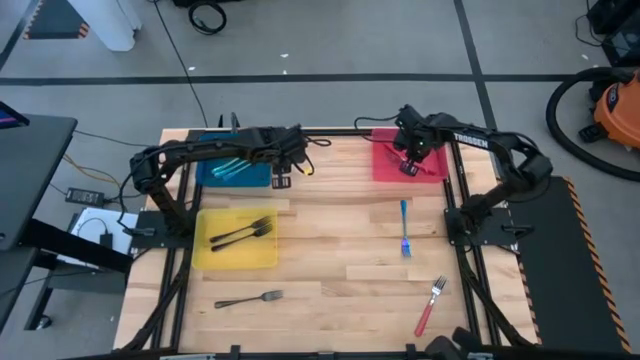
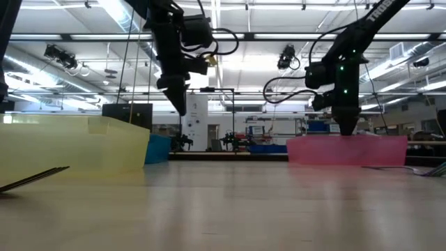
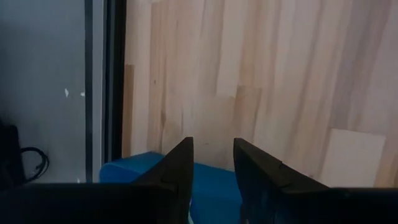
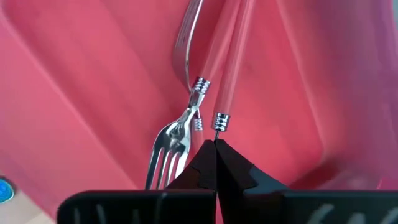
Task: Sort silverware by color (type)
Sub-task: Put the pink fork into the red bin, then put the black fork into the yellow bin
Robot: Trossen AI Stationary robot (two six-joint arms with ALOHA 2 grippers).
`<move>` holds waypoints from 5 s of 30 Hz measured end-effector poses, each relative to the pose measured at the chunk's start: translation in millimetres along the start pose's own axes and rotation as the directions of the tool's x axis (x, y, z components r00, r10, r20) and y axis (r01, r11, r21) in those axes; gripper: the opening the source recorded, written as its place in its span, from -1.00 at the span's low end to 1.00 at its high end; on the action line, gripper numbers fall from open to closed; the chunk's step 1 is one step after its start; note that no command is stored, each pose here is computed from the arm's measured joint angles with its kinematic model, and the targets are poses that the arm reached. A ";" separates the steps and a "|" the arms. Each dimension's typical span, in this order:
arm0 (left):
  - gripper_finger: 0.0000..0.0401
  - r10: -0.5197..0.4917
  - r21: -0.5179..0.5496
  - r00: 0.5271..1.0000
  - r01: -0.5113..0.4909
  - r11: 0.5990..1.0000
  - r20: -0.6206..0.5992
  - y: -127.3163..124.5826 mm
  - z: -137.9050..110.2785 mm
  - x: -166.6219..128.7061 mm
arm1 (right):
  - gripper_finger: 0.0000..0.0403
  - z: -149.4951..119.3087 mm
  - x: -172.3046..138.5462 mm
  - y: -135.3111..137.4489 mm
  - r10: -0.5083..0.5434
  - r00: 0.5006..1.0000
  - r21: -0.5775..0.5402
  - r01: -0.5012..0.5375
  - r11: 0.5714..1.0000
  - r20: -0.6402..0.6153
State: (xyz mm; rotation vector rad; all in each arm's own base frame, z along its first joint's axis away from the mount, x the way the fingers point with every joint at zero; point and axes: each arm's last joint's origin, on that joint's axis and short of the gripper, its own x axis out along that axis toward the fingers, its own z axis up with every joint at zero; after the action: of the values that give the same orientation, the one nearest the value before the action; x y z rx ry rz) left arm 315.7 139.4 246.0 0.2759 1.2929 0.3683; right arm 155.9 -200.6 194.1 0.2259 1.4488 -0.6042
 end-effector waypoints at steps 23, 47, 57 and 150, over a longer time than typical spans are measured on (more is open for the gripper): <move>-0.43 -0.024 -0.043 0.996 0.020 0.999 -0.084 5.9 -11.3 2.5 | -0.55 3.3 -0.5 -4.0 -0.162 0.987 0.008 0.162 0.987 -0.019; -0.43 -0.019 0.022 1.000 0.019 1.000 0.018 -19.8 7.2 -6.6 | -0.48 9.3 -65.3 34.7 -0.078 0.996 0.113 0.071 0.991 0.051; -0.43 -0.065 0.154 0.995 0.053 0.987 0.073 -67.4 20.6 -24.3 | -0.48 -6.3 -84.4 66.0 0.187 0.982 0.249 -0.189 0.950 0.032; -0.43 -0.478 -0.258 0.878 0.462 0.849 -0.001 -349.8 -127.5 -87.4 | -0.48 -29.7 -134.3 228.2 0.479 0.839 0.049 -0.506 0.861 0.257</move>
State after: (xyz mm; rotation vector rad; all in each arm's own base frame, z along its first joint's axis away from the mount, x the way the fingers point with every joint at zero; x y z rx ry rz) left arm 211.2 -215.8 150.5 -0.2733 1.3141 0.1156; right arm 246.8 37.4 272.1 0.5823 1.0627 -0.2749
